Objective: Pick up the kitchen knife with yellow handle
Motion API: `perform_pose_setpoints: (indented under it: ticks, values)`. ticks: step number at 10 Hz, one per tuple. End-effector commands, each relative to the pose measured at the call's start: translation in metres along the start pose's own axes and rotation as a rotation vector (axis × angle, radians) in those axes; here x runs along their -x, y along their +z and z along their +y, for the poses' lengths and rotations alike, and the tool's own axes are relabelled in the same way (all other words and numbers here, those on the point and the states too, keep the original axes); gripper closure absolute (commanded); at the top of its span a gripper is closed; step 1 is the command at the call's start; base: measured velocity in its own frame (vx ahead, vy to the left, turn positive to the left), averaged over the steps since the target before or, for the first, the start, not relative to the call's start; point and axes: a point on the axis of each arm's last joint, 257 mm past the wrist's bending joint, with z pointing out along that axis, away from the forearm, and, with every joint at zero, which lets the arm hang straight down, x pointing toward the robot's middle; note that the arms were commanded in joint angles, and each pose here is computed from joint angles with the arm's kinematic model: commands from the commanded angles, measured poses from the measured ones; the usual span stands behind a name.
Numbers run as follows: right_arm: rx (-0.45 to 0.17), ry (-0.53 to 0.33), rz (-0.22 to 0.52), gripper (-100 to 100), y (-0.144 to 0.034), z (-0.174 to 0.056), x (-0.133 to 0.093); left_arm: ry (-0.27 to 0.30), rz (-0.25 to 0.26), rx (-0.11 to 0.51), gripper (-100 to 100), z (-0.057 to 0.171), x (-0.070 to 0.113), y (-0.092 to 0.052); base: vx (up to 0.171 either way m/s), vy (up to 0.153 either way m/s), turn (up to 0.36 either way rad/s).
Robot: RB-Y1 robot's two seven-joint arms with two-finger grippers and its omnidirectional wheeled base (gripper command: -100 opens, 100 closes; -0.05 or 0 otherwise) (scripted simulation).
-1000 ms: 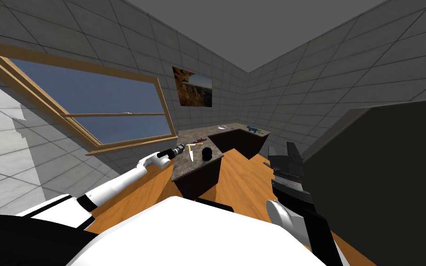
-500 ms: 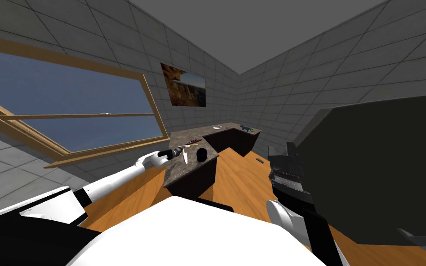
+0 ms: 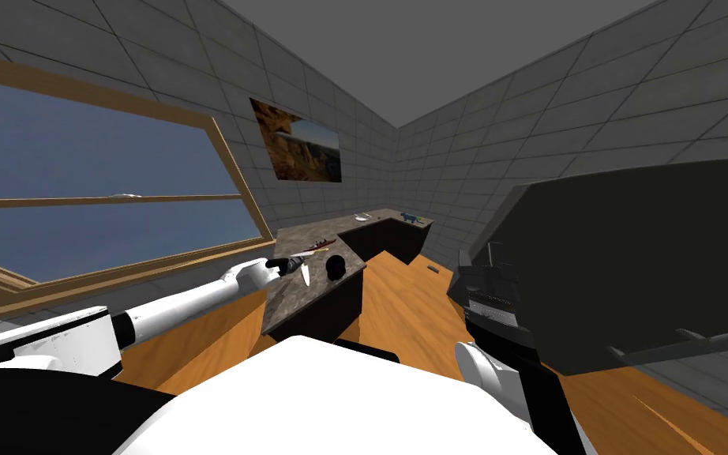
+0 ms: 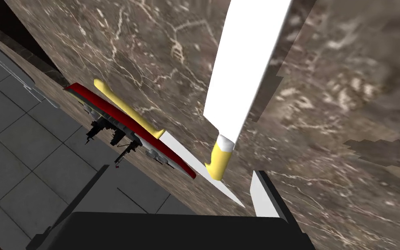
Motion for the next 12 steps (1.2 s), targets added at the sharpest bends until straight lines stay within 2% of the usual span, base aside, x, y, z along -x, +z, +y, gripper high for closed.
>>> perform_pose_setpoints:
  ticks: [1,3,4,8,11,12]
  values:
    - [0.0,0.0,0.0,0,0.0,0.0,0.0,0.017,-0.004,0.045,-100,0.011,0.0,0.002,0.026,-0.022,-0.065]
    - [0.0,0.0,0.0,0,0.0,0.0,0.0,0.062,-0.024,0.168,-100,0.051,0.016,-0.003,0.031,-0.031,-0.191]
    - [0.0,0.0,0.0,0,0.0,0.0,0.0,0.064,-0.021,0.171,-100,0.052,0.015,-0.003,0.025,-0.023,-0.091]
    - [0.0,0.0,0.0,0,0.0,0.0,0.0,0.128,-0.053,0.371,-100,0.12,0.04,-0.022,0.033,-0.026,-0.172]
    - [0.0,0.0,0.0,0,0.0,0.0,0.0,0.151,-0.064,0.464,-100,0.153,0.049,-0.034,0.023,-0.017,-0.1]
    - [0.0,0.0,0.0,0,0.0,0.0,0.0,0.146,-0.062,0.443,-100,0.146,0.048,-0.031,0.008,-0.004,-0.013]
